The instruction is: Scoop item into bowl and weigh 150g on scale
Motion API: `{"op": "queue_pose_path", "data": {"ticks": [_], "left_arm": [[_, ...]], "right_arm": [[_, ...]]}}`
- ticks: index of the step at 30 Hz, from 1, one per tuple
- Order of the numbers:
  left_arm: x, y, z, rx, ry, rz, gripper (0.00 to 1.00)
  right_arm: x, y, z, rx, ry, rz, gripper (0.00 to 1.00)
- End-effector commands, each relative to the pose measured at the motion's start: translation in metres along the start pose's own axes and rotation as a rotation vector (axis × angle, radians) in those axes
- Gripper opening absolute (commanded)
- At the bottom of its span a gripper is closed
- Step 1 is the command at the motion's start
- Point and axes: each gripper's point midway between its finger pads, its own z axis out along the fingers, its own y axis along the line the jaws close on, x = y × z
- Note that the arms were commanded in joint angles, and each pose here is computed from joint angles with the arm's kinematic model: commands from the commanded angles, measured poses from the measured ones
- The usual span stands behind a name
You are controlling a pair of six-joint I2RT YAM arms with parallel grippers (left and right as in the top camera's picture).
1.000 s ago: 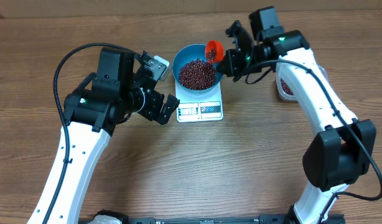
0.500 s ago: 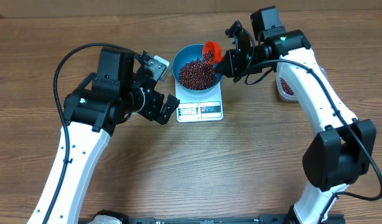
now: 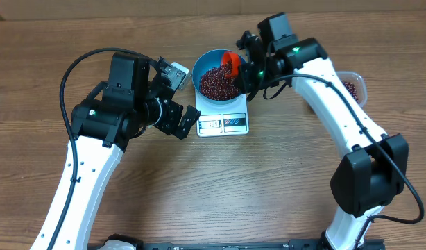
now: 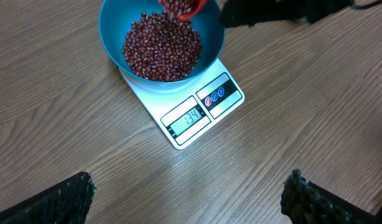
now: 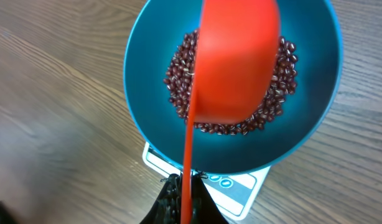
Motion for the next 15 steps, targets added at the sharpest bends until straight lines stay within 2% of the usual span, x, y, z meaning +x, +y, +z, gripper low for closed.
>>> {"op": "queue_pose_path", "data": {"ticks": [1,7,15], "left_arm": [[-0.0047,-0.0002,-0.0014,0.004,-0.011,0.017,1.0],[-0.0047,-0.0001,-0.0015,0.004,-0.011,0.017,1.0],[-0.0047,-0.0002,-0.0014,0.004,-0.011,0.017,0.99]], "right_arm": [[-0.0109,-0.0002,-0.0033,0.118,-0.033,-0.081,0.04],[-0.0102,0.0,-0.001,0.178,-0.03,-0.115,0.04],[-0.0098,0.0071,-0.0014,0.099,-0.028,-0.1,0.04]]}}
